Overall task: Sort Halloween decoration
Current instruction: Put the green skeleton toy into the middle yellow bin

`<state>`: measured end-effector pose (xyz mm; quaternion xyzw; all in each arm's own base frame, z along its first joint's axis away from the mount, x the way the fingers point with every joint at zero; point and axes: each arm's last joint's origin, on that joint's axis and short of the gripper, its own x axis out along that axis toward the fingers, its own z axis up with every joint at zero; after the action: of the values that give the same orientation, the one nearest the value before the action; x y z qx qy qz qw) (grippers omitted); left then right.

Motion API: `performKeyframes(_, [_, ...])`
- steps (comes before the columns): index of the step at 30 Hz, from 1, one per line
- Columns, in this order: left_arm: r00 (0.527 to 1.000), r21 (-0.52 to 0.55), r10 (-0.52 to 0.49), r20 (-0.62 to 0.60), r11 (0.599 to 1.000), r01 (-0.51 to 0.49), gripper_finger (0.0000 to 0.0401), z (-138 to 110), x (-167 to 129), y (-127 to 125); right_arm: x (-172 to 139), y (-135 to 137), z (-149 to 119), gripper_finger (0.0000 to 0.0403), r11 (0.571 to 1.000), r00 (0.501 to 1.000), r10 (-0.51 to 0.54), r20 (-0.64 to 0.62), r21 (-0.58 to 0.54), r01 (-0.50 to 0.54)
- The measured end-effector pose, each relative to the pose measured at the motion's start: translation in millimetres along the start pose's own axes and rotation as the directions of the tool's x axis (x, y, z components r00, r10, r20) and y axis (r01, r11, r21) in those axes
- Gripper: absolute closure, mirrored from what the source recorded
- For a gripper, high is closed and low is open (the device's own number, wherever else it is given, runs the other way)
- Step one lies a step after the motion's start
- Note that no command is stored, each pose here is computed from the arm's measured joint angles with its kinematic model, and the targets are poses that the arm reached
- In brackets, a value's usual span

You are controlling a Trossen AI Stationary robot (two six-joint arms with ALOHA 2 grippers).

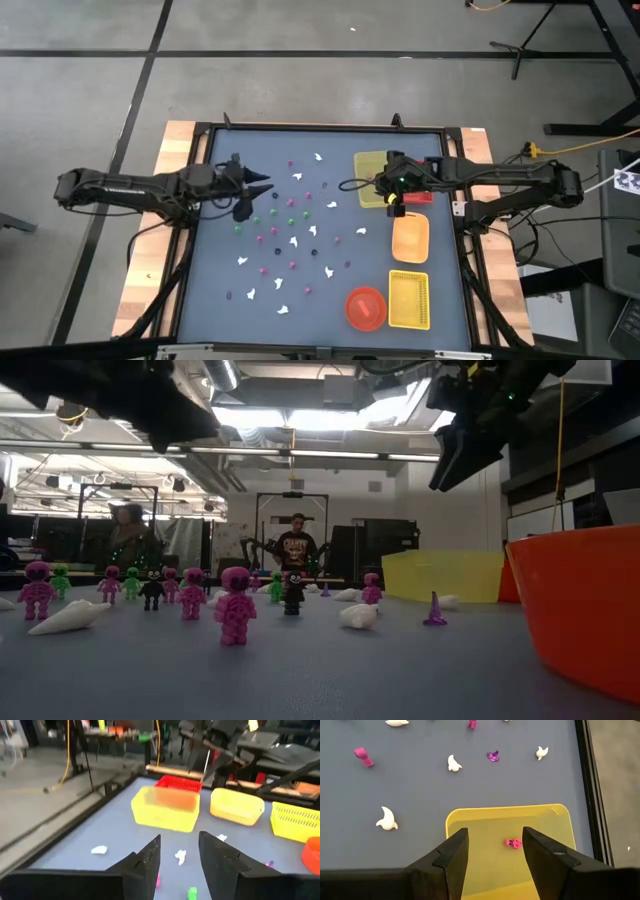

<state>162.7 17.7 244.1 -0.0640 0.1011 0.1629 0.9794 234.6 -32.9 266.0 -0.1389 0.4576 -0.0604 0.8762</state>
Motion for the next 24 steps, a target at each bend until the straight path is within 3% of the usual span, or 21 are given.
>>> performKeyframes(10, [0.992, -0.075, 0.022, -0.125, 0.997, -0.032, 0.0266, 17.4, 7.5, -4.6, 0.0, 0.2, -0.2, 0.0217, 1.0, 1.0, 0.001, -0.002, -0.001, -0.001])
performKeyframes(17, [0.969, -0.09, 0.043, -0.243, 0.994, -0.067, 0.021, 4.5, 15.0, -4.6, 0.1, 0.2, -0.2, 0.0217, 1.0, 1.0, 0.002, -0.003, -0.001, -0.002])
performKeyframes(24, [0.923, -0.037, 0.071, -0.378, 0.995, -0.092, 0.0205, -13.0, 27.0, -5.7, 0.1, 0.2, -0.2, 0.0217, 1.0, 1.0, 0.002, -0.003, -0.001, -0.002])
